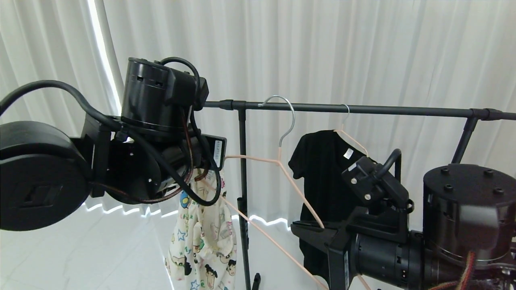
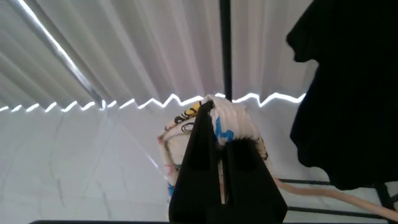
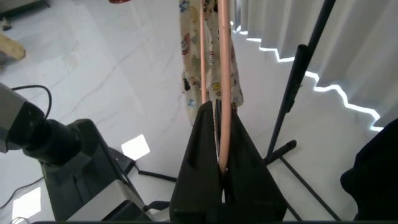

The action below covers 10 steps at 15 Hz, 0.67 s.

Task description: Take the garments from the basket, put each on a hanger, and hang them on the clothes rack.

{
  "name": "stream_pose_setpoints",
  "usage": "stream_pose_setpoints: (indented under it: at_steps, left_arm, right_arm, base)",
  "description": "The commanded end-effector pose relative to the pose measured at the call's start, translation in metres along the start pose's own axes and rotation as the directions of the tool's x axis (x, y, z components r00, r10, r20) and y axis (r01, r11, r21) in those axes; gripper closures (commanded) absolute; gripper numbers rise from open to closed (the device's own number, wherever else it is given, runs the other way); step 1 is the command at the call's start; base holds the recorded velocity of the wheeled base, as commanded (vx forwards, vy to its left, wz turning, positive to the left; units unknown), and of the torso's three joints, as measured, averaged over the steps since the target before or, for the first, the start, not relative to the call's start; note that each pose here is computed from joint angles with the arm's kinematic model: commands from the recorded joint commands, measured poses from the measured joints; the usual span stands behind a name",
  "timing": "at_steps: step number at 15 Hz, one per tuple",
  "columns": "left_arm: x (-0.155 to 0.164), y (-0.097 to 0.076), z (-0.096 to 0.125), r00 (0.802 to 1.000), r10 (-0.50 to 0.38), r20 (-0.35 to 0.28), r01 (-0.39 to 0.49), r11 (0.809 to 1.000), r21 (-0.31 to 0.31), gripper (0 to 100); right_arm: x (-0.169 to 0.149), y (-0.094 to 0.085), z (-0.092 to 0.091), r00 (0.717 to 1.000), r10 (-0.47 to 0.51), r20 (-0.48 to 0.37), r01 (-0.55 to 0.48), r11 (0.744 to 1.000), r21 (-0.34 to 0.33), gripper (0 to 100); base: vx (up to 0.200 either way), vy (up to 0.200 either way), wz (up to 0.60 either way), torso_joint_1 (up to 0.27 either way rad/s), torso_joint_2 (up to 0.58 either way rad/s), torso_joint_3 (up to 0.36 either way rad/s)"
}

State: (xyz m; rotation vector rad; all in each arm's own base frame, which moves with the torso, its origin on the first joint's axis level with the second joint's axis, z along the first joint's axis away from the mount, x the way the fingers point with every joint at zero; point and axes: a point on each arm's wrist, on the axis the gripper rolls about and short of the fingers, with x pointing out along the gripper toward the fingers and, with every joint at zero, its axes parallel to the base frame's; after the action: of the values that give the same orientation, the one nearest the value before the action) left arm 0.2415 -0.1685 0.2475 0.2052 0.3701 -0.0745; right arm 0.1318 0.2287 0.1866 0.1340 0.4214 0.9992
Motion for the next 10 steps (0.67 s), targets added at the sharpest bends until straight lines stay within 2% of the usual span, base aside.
stream_pose_setpoints:
  at_steps: [1, 2, 3, 5, 8, 10]
  left_arm:
    - [-0.004, 0.004, 0.003, 1.000, 0.006, 0.013, -0.006, 1.000, -0.011, 100]
    - [-0.001, 0.009, 0.003, 1.000, 0.025, 0.009, -0.024, 1.000, -0.018, 100]
    - [0.005, 0.019, 0.002, 0.997, 0.078, -0.003, -0.078, 0.997, -0.022, 100]
    - [0.007, 0.025, -0.001, 0.992, 0.121, -0.028, -0.121, 0.992, -0.017, 100]
    - [0.006, 0.026, -0.004, 0.991, 0.123, -0.056, -0.123, 0.992, 0.000, 100]
    - [0.003, 0.022, -0.003, 0.993, 0.107, -0.049, -0.107, 0.994, 0.002, 100]
  right_arm:
    - [0.001, -0.001, -0.001, 1.000, -0.014, 0.002, 0.014, 1.000, 0.000, 100]
    - [-0.001, -0.001, 0.000, 1.000, -0.022, 0.008, 0.022, 1.000, 0.000, 100]
    - [-0.005, -0.001, 0.002, 0.999, -0.043, 0.027, 0.043, 0.999, 0.002, 100]
    - [-0.012, -0.003, 0.006, 0.997, -0.059, 0.052, 0.059, 0.998, 0.006, 100]
    - [-0.017, -0.009, 0.013, 0.993, -0.081, 0.081, 0.080, 0.997, 0.012, 100]
    - [-0.016, -0.009, 0.013, 0.993, -0.082, 0.081, 0.082, 0.997, 0.011, 100]
  base:
    - [0.000, 0.000, 0.00, 0.000, 0.00, 0.000]
    - [0.000, 0.000, 0.00, 0.000, 0.00, 0.000]
    - [0.000, 0.000, 0.00, 0.000, 0.00, 0.000]
    - [0.000, 0.000, 0.00, 0.000, 0.00, 0.000]
    - [0.000, 0.000, 0.00, 0.000, 0.00, 0.000]
    - [0.000, 0.000, 0.00, 0.000, 0.00, 0.000]
